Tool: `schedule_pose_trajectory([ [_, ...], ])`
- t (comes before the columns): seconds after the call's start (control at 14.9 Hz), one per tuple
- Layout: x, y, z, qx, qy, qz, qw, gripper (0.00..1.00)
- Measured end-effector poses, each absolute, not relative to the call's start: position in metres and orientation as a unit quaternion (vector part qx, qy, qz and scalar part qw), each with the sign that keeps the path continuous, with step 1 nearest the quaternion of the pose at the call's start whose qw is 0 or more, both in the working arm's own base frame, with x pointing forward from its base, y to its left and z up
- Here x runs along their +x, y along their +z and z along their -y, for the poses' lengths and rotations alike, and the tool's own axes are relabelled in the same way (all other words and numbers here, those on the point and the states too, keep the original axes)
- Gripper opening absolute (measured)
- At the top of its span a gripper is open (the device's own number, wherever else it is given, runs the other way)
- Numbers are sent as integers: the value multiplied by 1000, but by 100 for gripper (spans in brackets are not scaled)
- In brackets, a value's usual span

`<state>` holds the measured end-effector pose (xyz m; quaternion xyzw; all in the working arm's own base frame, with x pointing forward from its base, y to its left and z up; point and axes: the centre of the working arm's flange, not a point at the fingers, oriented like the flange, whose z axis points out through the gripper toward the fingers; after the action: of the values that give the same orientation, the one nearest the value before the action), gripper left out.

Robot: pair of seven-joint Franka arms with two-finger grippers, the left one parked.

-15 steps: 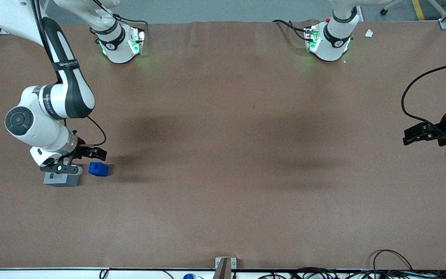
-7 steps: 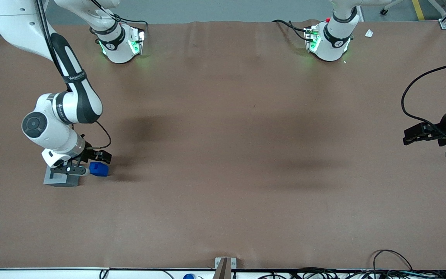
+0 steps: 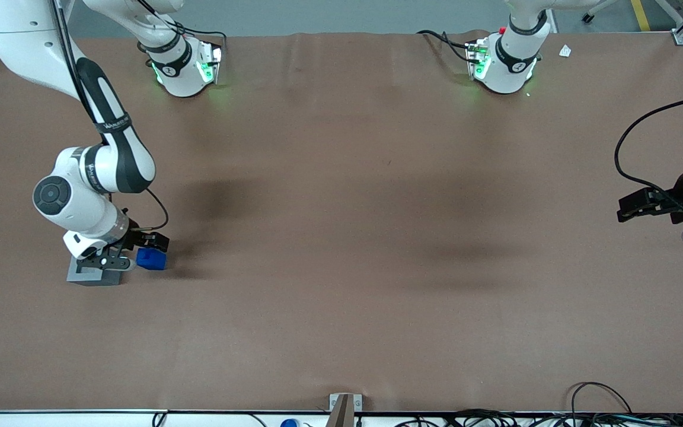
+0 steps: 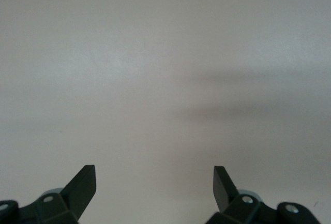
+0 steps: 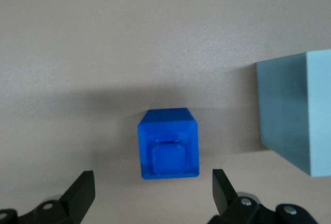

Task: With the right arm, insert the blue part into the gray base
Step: 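Lower the right gripper around the blue block and close on it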

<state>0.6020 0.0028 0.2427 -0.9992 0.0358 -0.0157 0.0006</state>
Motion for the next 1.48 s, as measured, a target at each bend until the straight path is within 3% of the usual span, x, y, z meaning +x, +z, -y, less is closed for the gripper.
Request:
schedule_pose_trajectory([
  [0.34, 610, 239, 1, -999, -17, -39, 1, 100],
  [0.81, 612, 230, 2, -999, -18, -39, 1, 89],
  [0.94, 612, 230, 2, -999, -18, -39, 1, 78],
  [1.07, 612, 230, 3, -999, -18, -40, 1, 72],
  [1.21, 612, 230, 3, -999, -18, -40, 1, 50],
  [1.48, 613, 231, 6, -999, -19, -42, 1, 51],
])
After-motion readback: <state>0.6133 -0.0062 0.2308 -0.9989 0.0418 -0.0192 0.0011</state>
